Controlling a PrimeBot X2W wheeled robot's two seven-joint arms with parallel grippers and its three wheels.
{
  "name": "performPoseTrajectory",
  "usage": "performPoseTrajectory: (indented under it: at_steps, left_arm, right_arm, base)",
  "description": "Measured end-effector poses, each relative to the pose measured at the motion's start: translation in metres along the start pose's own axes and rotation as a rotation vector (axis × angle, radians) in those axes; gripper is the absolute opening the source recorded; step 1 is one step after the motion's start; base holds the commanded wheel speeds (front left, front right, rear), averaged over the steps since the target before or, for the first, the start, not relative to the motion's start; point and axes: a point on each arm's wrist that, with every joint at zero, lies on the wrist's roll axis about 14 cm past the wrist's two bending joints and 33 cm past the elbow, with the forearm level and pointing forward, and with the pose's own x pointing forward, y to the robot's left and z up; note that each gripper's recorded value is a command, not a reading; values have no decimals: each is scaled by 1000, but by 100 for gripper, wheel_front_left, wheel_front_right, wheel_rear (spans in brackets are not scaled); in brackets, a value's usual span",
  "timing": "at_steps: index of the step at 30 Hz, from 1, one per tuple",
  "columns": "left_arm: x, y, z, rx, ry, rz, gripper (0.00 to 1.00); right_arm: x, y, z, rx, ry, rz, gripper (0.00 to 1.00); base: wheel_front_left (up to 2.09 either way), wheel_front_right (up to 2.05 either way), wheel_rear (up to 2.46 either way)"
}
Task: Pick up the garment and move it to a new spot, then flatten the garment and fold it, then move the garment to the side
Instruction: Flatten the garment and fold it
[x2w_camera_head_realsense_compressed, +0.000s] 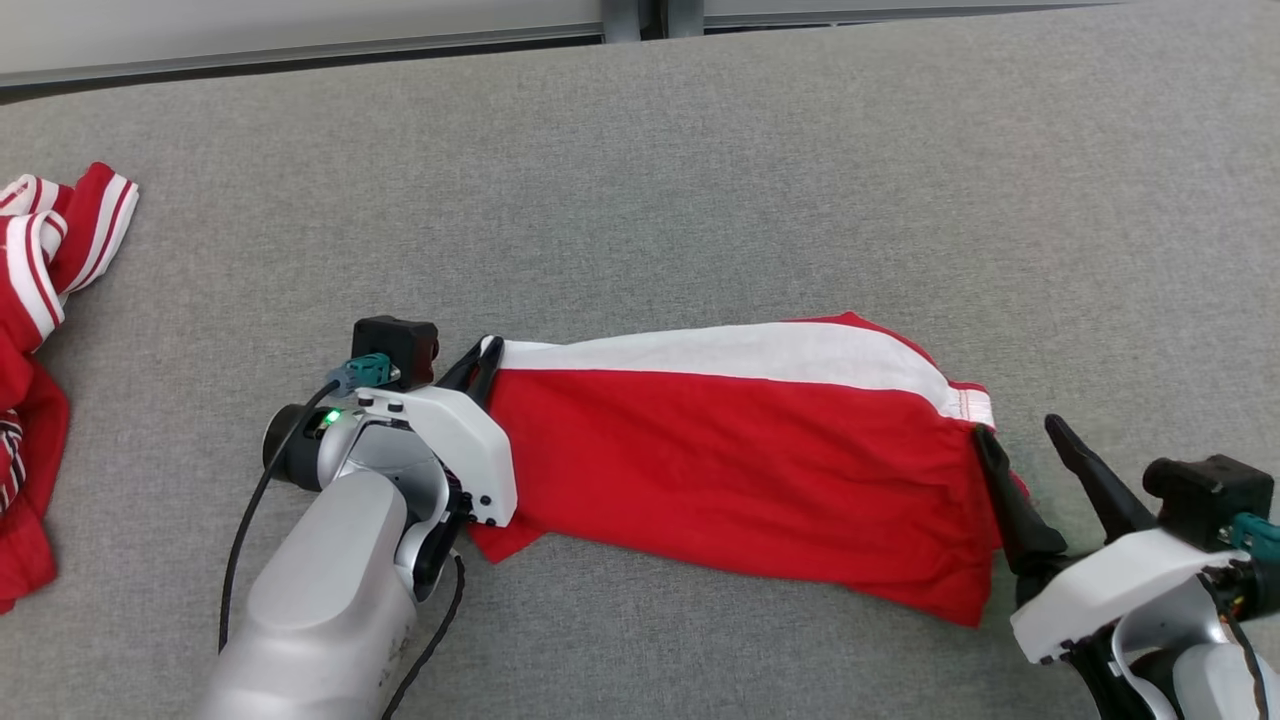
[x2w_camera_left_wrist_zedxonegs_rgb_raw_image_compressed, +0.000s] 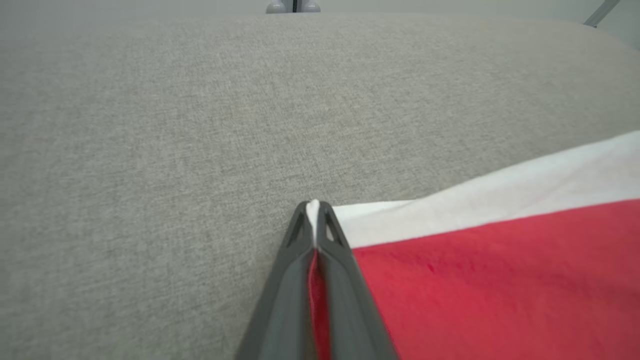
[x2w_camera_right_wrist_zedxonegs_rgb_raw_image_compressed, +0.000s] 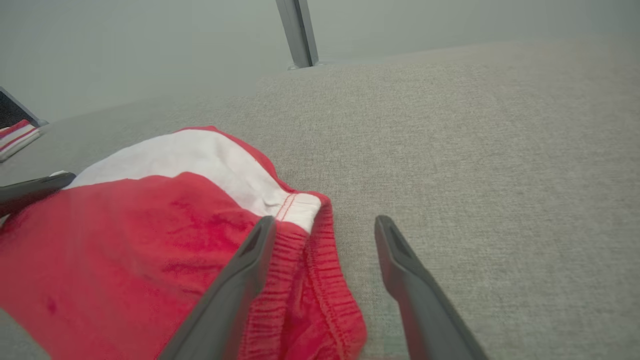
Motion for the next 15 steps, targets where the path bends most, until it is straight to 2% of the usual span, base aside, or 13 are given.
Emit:
performPoseTrajectory:
  at_steps: [7,8,9,10,11,15]
  left_arm:
    - [-1,0,0,1,-11,0,0]
    - [-1,0,0,0,-11,1,0]
    - [-1,0,0,-1,-14,1,0]
    - [-2,0,0,-2,-18,1,0]
    - [-2,0,0,-2,-18,1,0]
    - [-3,0,4,-6,-42,1,0]
  right_arm:
    - [14,18,-7,28,57,68,100]
    - [15,19,-7,32,56,75,82]
    - [17,22,-6,40,58,84,44]
    - [17,23,-6,43,59,91,25]
    - [17,23,-6,43,59,91,0]
    - [17,23,-2,44,46,100,0]
  base:
    - [0,0,0]
    - [0,0,0]
    - [0,0,0]
    - [0,0,0]
    - [0,0,0]
    - [0,0,0]
